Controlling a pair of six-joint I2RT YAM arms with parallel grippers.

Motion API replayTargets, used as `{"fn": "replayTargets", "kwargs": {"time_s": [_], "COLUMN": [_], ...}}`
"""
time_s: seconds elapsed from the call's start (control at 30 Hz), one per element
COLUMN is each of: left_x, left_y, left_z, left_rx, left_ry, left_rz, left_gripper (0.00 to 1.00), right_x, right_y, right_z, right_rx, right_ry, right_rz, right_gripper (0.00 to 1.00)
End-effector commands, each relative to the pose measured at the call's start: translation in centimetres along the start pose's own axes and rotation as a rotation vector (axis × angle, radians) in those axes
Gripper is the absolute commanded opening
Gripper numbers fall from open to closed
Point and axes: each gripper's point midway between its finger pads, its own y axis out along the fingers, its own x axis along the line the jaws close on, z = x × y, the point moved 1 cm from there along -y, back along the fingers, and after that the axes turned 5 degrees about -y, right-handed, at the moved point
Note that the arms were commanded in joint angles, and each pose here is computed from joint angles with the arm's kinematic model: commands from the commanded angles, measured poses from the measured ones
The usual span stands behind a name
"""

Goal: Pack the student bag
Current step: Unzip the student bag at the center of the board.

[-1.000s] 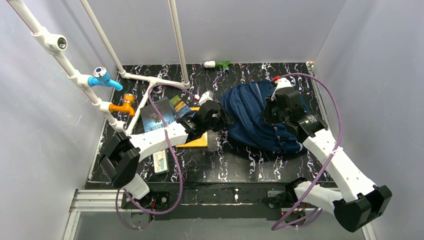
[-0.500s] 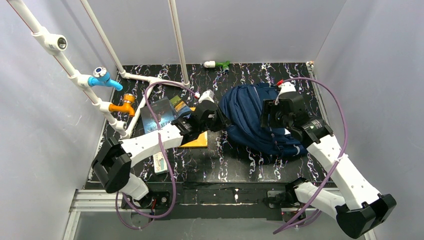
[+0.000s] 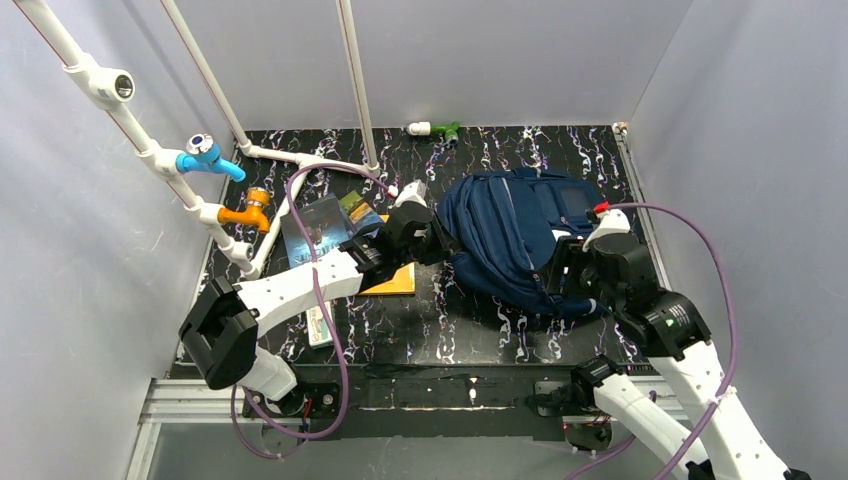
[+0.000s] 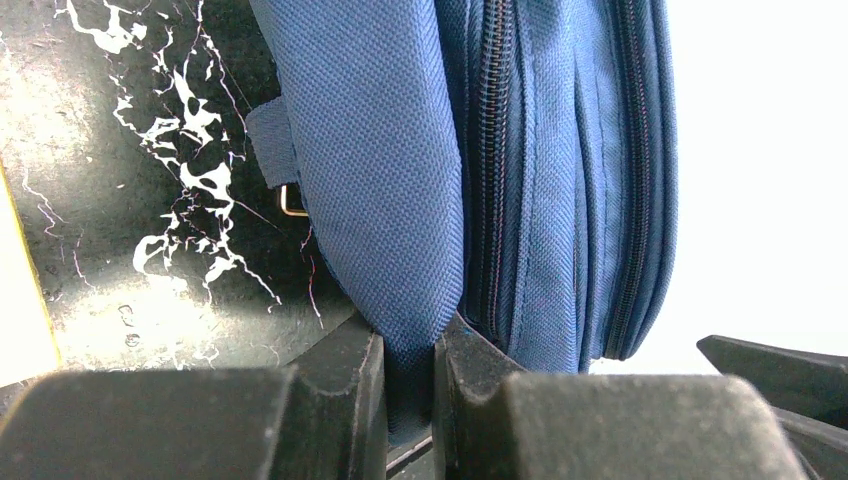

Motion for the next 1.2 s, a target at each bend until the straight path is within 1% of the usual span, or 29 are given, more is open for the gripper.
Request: {"fn": "replayTargets", "kwargs": {"time_s": [0.0,0.1,0.2,0.27,0.3,0.4,0.47,0.6,0.67,0.77,0.83,0.87,1.0,1.17], "left_x": [-3.0,-3.1,-3.2,-3.2,-3.2,-3.4,-3.5,-3.8,-4.0,-4.3,-4.4,-4.5,-4.6,-4.4], "left_y": [-2.4,-2.6,-2.8,-3.0,-3.0,-3.0,-2.9,-2.8,-2.7,-2.6,-2.7,-2.8,-2.8,-2.6], "left_z": [-2.0,-2.1,-2.2,-2.2,-2.2,-2.1,-2.0,-1.7,-1.7,-1.5,-1.6,-1.7,-1.8,-1.6], "left_rx": [-0.057,-0.058,-0.06,-0.061,-0.061,-0.055,-0.044,-0.026,-0.021,-0.007,-0.008,-0.012,-0.014,-0.007], "left_ry": [-0.006,-0.007,-0.008,-0.009,-0.009,-0.014,-0.014,-0.015,-0.013,-0.01,-0.009,-0.014,-0.022,-0.027], "left_rz": [0.106,0.109,0.113,0.114,0.116,0.123,0.124,0.134,0.139,0.148,0.153,0.155,0.156,0.15], "left_gripper": [0.0,0.0,0.0,0.0,0.0,0.0,0.0,0.0,0.0,0.0,0.0,0.0,0.0,0.0], "right_x": [0.8,1.6,1.2,1.2,1.6,1.6,1.8,2.8,2.8,2.4,1.4,1.7,2.5,3.7], "right_y": [0.2,1.2,2.2,2.8,3.0,3.6,4.0,5.0,5.4,5.7,5.8,5.9,5.8,5.4], "right_z": [0.3,1.5,2.7,3.2,3.2,3.0,3.0,3.4,3.8,4.0,4.3,4.6,5.2,5.6], "right_rx": [-0.037,-0.016,0.015,0.021,0.018,0.002,0.006,0.053,0.078,0.081,0.093,0.108,0.129,0.129], "right_ry": [0.129,0.157,0.158,0.168,0.168,0.161,0.141,0.099,0.082,0.081,0.094,0.107,0.135,0.166], "right_rz": [-0.043,-0.088,-0.066,-0.067,-0.086,-0.091,-0.097,-0.148,-0.143,-0.123,-0.058,-0.07,-0.116,-0.196], "right_gripper": [0.68,0.66,0.63,0.59,0.57,0.55,0.51,0.47,0.46,0.46,0.5,0.48,0.34,0.23]}}
